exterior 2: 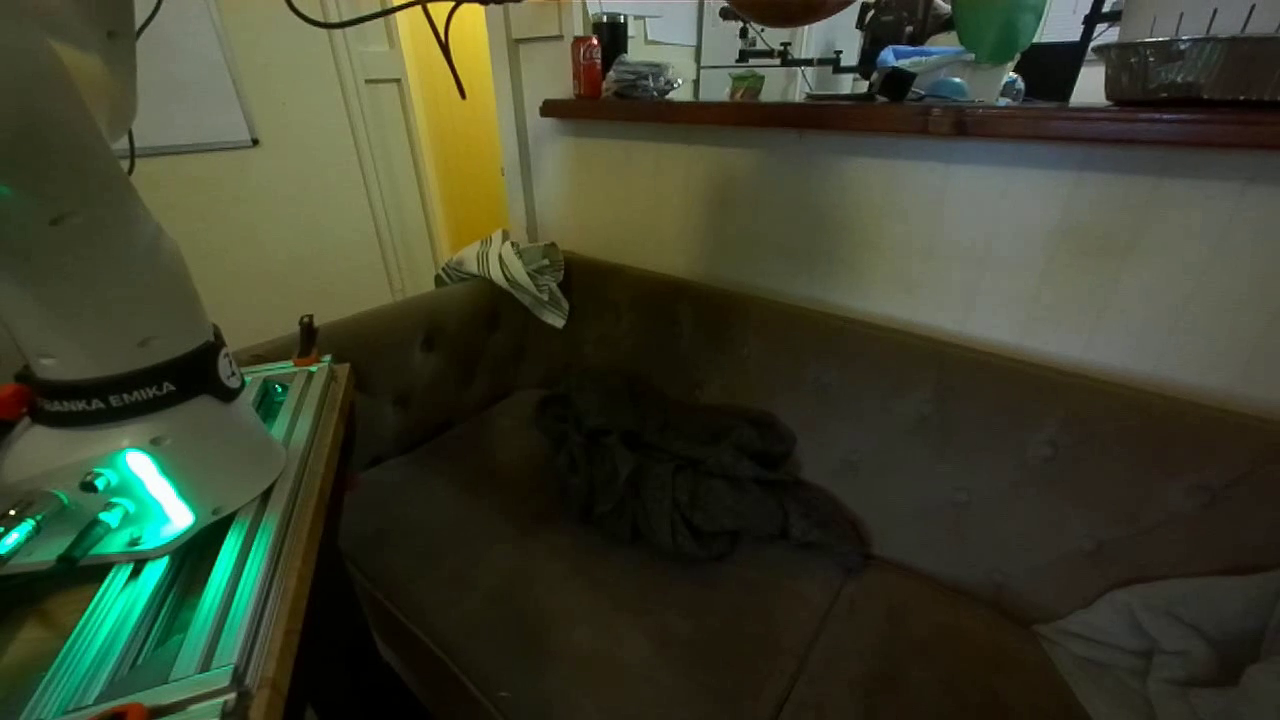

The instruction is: Pick the bowl and put it on the shelf

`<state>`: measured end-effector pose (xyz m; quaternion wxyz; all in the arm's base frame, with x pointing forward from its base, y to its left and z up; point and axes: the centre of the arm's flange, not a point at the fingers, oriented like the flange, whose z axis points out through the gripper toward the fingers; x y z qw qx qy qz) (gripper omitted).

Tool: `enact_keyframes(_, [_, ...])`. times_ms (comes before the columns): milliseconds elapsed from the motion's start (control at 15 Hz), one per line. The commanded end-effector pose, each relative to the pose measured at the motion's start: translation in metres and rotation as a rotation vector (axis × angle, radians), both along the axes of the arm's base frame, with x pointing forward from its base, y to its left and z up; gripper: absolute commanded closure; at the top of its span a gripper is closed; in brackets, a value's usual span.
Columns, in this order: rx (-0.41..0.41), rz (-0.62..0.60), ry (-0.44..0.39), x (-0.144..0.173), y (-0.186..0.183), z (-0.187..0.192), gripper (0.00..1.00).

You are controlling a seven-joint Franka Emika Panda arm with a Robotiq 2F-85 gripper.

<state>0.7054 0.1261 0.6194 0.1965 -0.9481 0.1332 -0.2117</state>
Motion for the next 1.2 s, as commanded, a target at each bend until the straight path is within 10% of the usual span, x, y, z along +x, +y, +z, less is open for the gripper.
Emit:
enact_keyframes(0, [0.043,-0.066,0.010,0.010,0.013,-0.001,0.96])
enact_keyframes(600, [0.173,-0.180,0.071,0.023,0.066,0.019,0.96])
enact_keyframes(667, [0.083,-0.154,0.113,0.011,0.049,-0.030,0.86])
enact_keyframes(1133, [0.120,-0.228,0.130,0.028,0.082,-0.029,0.96])
